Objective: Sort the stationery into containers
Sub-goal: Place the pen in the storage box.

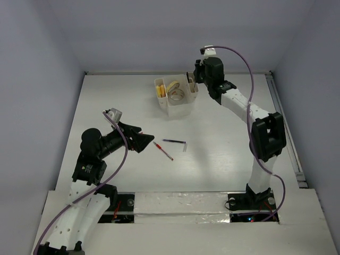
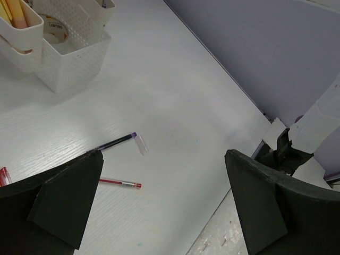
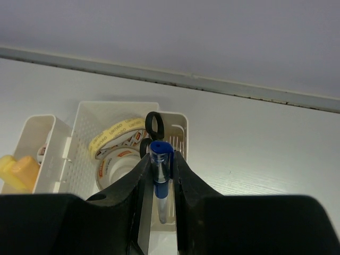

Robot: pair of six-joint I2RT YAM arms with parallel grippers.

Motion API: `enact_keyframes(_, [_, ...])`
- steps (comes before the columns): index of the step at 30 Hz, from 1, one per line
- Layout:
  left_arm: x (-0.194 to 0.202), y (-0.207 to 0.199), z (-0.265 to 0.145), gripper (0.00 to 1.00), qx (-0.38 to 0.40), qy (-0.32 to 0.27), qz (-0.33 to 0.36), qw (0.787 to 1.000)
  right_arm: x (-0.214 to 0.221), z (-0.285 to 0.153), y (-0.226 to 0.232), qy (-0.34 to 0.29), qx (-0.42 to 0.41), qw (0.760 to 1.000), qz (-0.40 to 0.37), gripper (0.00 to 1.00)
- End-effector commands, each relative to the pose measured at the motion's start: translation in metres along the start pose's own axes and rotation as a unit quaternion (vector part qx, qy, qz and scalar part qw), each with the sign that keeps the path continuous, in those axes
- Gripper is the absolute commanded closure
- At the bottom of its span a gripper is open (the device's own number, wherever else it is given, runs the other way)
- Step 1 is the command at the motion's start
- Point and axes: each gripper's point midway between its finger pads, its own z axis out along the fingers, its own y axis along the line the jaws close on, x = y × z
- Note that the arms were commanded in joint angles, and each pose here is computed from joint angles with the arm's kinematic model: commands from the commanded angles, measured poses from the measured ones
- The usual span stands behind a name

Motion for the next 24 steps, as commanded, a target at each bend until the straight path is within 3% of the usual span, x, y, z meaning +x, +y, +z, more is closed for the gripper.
enact_keyframes(1, [-0.006,-0.002,0.0,0.01,0.006,-0.011,0.015,1.0,-0.01,0.003,0.0,-0.011,-0.006,1.0,0.004,1.0])
enact_keyframes(5, [-0.007,-0.002,0.0,0.01,0.005,-0.013,0.016,1.0,-0.002,0.006,0.0,0.002,-0.006,1.0,0.002,0.93])
enact_keyframes(9, [-0.007,-0.002,0.0,0.01,0.004,-0.013,0.016,1.0,0.001,0.005,0.0,0.016,-0.005,1.0,0.004,0.65])
enact_keyframes(15, [-0.008,0.001,-0.001,0.01,-0.003,-0.017,0.016,1.0,-0.009,-0.005,0.0,0.021,-0.005,1.0,0.006,0.4])
enact_keyframes(21, [-0.009,0.0,-0.002,0.01,-0.002,-0.019,0.017,1.0,-0.024,-0.028,0.002,0.022,-0.014,1.0,0.015,0.2])
enact_keyframes(24, [-0.01,0.002,-0.003,0.01,-0.009,-0.023,0.016,1.0,-0.036,-0.052,0.016,0.018,-0.039,0.999,0.032,0.18])
